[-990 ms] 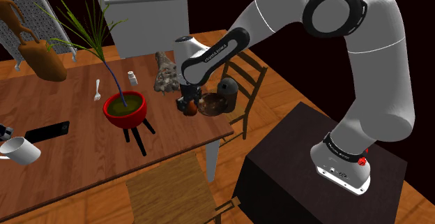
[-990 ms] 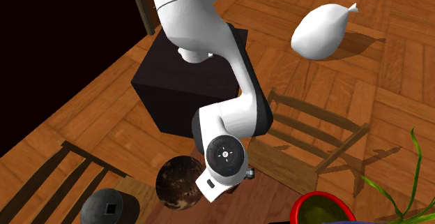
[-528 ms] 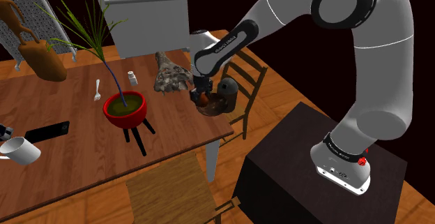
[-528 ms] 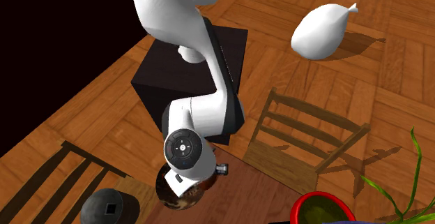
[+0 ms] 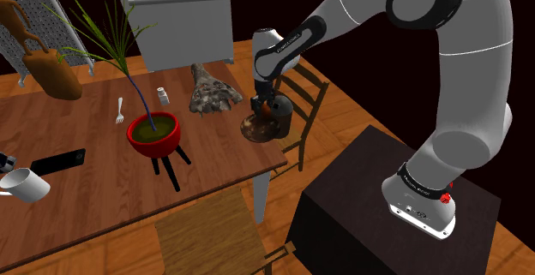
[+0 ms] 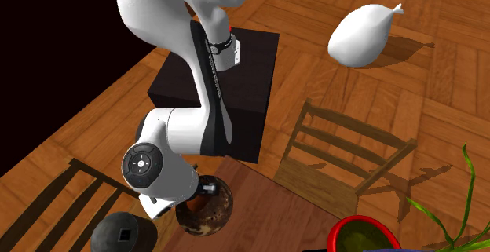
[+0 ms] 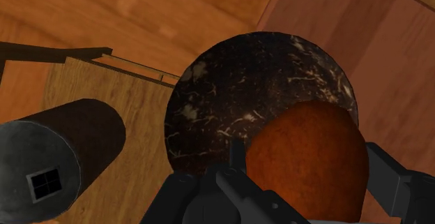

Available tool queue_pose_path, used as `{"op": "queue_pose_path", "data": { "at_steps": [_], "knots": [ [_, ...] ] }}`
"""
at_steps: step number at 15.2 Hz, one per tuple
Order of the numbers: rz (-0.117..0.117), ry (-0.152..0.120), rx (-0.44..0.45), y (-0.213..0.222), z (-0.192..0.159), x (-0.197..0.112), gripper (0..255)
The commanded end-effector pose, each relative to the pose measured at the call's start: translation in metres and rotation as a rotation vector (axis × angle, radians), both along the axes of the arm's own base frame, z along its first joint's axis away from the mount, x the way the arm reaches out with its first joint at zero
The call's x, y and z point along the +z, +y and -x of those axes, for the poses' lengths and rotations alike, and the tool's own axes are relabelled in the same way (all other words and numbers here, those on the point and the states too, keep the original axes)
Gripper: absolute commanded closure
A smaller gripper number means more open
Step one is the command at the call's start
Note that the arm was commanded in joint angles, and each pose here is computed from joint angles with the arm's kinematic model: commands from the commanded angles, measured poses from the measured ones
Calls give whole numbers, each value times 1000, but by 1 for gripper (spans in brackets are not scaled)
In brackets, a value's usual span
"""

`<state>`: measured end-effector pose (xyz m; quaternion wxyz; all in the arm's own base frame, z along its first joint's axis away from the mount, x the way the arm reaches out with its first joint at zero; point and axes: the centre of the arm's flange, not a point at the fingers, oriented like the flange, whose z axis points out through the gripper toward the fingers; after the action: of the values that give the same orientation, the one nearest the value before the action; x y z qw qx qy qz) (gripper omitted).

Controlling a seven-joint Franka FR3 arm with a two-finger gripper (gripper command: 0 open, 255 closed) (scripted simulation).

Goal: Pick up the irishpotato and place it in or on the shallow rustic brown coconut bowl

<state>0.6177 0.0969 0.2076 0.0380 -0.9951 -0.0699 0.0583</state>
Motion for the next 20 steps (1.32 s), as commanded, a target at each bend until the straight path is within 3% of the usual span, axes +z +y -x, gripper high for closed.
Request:
{"op": "queue_pose_path", "data": {
  "at_steps": [1,13,20],
  "knots": [
    [0,0,1,-7,-1,-6,255],
    [0,0,1,-7,-1,-72,255],
    [0,0,1,-7,-1,-72,255]
  ]
}}
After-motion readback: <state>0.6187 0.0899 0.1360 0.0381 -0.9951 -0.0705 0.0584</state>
